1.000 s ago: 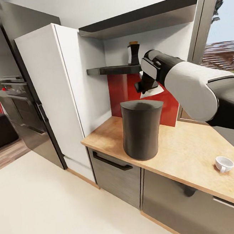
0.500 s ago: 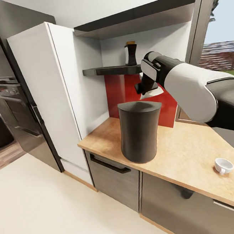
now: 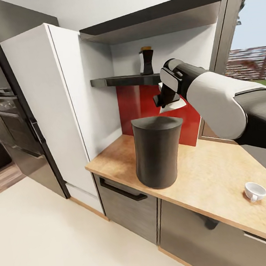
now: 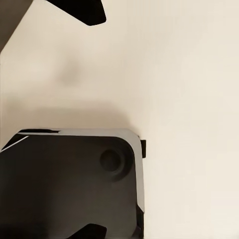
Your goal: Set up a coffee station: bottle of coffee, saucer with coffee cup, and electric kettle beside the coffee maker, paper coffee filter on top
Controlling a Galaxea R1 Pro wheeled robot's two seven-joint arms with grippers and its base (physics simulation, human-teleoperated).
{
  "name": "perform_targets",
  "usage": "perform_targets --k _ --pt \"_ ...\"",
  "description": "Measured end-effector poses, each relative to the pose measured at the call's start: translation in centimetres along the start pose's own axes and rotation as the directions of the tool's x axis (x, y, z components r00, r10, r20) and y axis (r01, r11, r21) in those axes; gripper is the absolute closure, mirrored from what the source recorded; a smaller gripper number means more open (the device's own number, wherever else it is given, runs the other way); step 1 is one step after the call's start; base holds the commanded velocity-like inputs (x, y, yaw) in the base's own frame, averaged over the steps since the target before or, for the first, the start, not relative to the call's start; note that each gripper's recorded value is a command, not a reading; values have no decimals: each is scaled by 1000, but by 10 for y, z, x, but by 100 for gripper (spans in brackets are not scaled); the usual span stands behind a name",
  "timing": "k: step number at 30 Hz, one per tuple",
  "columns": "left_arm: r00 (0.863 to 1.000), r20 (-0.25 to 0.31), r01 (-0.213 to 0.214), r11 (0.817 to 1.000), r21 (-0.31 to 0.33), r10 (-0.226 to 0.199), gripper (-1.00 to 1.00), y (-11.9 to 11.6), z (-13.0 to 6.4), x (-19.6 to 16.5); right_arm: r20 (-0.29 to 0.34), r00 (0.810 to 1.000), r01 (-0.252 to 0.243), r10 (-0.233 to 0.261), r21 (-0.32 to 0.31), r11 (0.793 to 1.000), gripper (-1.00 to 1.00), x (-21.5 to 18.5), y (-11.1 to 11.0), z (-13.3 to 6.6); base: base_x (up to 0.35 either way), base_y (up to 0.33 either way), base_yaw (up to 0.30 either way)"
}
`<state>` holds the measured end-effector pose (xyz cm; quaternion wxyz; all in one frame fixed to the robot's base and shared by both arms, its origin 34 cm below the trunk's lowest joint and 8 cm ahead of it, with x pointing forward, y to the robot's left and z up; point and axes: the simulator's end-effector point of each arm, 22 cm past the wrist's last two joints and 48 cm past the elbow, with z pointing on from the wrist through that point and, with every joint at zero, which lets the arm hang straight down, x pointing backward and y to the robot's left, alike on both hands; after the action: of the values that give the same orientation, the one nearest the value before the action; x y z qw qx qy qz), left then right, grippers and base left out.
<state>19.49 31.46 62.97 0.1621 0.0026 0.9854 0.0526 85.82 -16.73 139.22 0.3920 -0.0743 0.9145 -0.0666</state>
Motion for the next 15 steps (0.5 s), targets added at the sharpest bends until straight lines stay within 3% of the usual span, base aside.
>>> perform_targets --k 5,15 --pt "1000 0 -1 1000 1 1 -100 0 0 0 1 1000 6 -6 11 1000 100 0 -2 0 12 0 0" --pt "1000 0 0 1000 0 0 -100 0 0 0 1 1000 8 -8 14 1000 100 0 -3 0 108 52 0"
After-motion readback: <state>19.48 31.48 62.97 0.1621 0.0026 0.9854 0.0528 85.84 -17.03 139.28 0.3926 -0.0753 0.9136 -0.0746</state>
